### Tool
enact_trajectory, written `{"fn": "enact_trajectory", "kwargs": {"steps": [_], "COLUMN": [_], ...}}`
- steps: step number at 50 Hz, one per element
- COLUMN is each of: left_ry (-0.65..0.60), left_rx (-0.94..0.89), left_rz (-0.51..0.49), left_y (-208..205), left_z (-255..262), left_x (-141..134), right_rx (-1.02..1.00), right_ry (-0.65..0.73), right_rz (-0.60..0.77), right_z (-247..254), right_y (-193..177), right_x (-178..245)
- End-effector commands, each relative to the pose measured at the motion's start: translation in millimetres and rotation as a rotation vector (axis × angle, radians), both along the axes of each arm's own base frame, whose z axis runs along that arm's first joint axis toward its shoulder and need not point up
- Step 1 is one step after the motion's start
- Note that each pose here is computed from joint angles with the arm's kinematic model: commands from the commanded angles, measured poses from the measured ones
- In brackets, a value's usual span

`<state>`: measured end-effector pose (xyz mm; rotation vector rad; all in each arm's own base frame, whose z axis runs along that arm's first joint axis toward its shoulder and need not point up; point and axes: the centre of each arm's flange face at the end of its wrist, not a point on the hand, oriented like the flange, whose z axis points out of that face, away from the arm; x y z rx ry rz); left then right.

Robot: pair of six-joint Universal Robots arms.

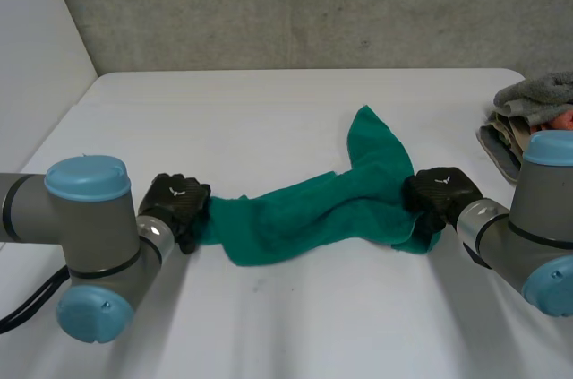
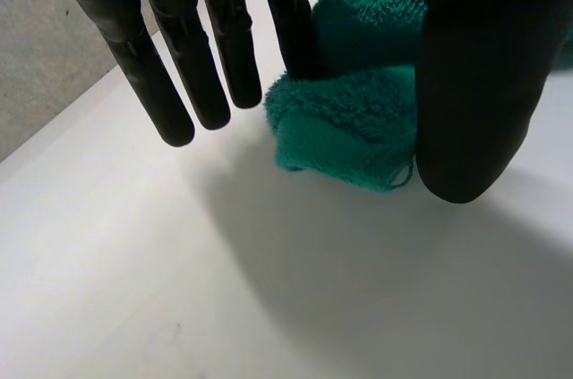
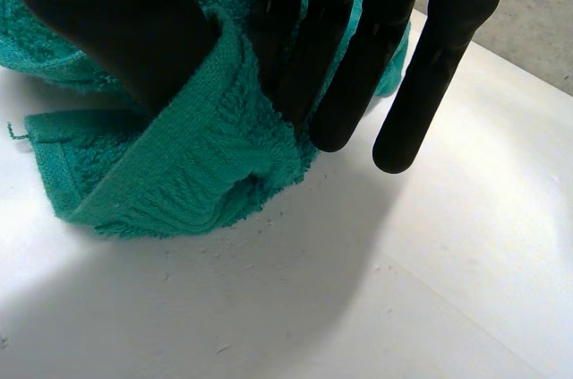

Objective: Fold the laundry.

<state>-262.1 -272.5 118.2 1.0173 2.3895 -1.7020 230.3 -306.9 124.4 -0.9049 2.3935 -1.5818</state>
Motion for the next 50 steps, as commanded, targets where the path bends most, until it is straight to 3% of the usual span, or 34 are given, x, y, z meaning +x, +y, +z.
{"fn": "enact_trajectory", "kwargs": {"steps": [1,15,22,30,34,40,44,50], "left_ry": [-0.006,-0.001,0.089,0.258,0.272,0.24,0.194,0.154], "left_rx": [-0.018,-0.065,-0.2,-0.414,-0.43,-0.308,-0.155,-0.097], "left_rz": [-0.005,-0.029,0.035,0.098,0.109,0.13,0.151,0.165], "left_y": [-7.9,-27.4,-14.4,28.2,35.8,31.4,7.9,-32.8], "left_z": [-0.9,3.9,91.1,221.6,246.1,237.7,198.0,158.8], "left_x": [-1.5,-2.5,14.3,57.0,72.1,82.3,79.8,71.4], "right_rx": [0.002,-0.037,-0.189,-0.483,-0.556,-0.49,-0.444,-0.451], "right_ry": [0.001,-0.004,0.04,0.216,0.259,0.399,0.481,0.449], "right_rz": [0.0,-0.014,0.003,0.028,0.038,0.127,0.185,0.132], "right_z": [-0.2,14.5,94.9,223.8,256.4,241.1,210.1,173.5], "right_y": [1.0,-3.5,-1.9,23.1,36.4,35.7,20.4,-19.5], "right_x": [-0.3,-3.5,-10.6,-22.0,-21.6,-17.3,-6.0,6.3]}}
